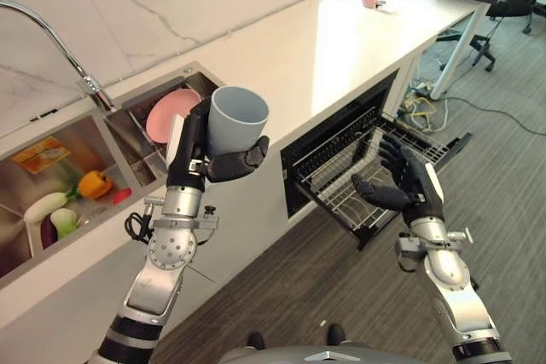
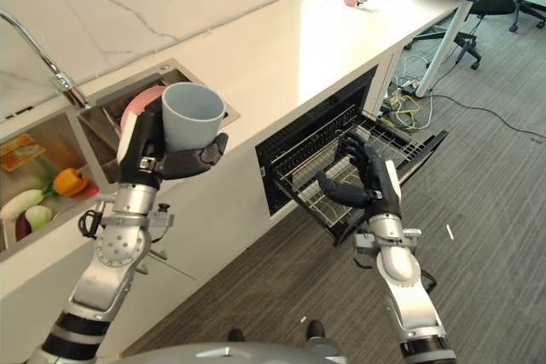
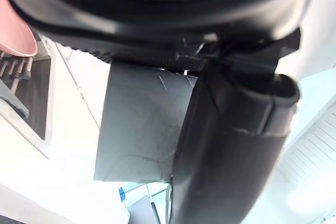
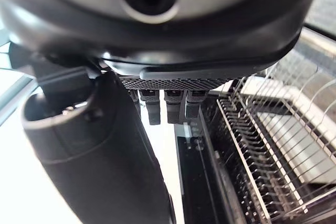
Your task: Place the dishes in the dishwasher.
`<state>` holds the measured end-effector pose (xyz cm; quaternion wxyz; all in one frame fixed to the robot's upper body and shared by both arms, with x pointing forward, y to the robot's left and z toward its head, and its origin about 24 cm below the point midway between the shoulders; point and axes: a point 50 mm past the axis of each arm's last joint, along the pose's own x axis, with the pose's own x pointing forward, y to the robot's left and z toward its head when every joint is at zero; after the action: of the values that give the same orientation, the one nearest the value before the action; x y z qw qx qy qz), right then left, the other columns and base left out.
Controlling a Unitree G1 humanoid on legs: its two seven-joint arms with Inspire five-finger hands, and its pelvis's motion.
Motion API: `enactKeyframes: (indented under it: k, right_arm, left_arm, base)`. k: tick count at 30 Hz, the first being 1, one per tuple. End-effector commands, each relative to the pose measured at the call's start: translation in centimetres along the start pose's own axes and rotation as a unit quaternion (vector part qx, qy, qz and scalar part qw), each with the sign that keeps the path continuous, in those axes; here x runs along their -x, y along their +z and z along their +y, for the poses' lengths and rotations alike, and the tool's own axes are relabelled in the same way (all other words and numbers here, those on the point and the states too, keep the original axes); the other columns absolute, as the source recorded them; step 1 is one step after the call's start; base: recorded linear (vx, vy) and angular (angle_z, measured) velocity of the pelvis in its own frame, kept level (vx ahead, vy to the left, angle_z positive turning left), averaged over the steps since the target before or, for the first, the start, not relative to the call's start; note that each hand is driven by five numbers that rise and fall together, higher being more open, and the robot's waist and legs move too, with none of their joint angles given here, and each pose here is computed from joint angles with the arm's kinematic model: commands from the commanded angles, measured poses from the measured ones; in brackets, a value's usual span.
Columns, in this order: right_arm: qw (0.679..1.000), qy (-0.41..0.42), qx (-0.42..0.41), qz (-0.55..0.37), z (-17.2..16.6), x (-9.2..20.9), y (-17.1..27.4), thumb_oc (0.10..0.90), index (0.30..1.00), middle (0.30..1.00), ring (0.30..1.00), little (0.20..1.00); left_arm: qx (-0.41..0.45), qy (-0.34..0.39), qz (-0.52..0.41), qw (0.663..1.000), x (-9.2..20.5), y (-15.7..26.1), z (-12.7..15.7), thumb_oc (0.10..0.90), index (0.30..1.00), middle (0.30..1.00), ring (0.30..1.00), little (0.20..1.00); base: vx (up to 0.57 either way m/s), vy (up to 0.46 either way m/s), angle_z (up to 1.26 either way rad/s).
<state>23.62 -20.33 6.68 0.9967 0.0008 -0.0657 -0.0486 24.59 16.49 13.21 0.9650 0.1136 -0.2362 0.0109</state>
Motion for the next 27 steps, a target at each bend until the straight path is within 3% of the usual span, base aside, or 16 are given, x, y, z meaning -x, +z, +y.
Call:
enactKeyframes:
  k: [1,5,17,27]
  right_arm:
    - [0.967,0.035,-0.101,-0.233,1.2,-1.5,8.6,0.800,0.900,0.900,0.900,0.900]
    - [0.951,0.068,-0.164,-0.254,2.6,-1.7,9.8,0.800,0.900,0.900,0.900,0.900]
    - [0.930,0.130,-0.225,-0.259,5.0,-1.5,10.8,0.800,0.900,0.900,0.900,0.900]
    - [0.926,0.165,-0.234,-0.246,6.4,-1.7,10.7,0.800,0.900,0.900,0.900,0.900]
  left_arm:
    - [-0.013,0.008,-0.168,0.986,-3.3,5.2,-0.5,0.400,0.300,0.300,0.300,0.300]
    - [-0.050,0.001,-0.192,0.980,-4.6,5.6,-1.7,0.400,0.300,0.300,0.300,0.300]
    - [-0.172,0.025,-0.145,0.974,-7.4,2.3,-2.9,0.400,0.300,0.300,0.300,0.300]
    - [-0.169,0.070,-0.088,0.979,-9.3,0.6,-2.6,0.400,0.300,0.300,0.300,0.300]
  base:
    - [0.00,0.000,0.00]
    - [0.00,0.002,-0.01]
    - [-0.01,-0.005,-0.05]
    - [0.00,0.000,0.00]
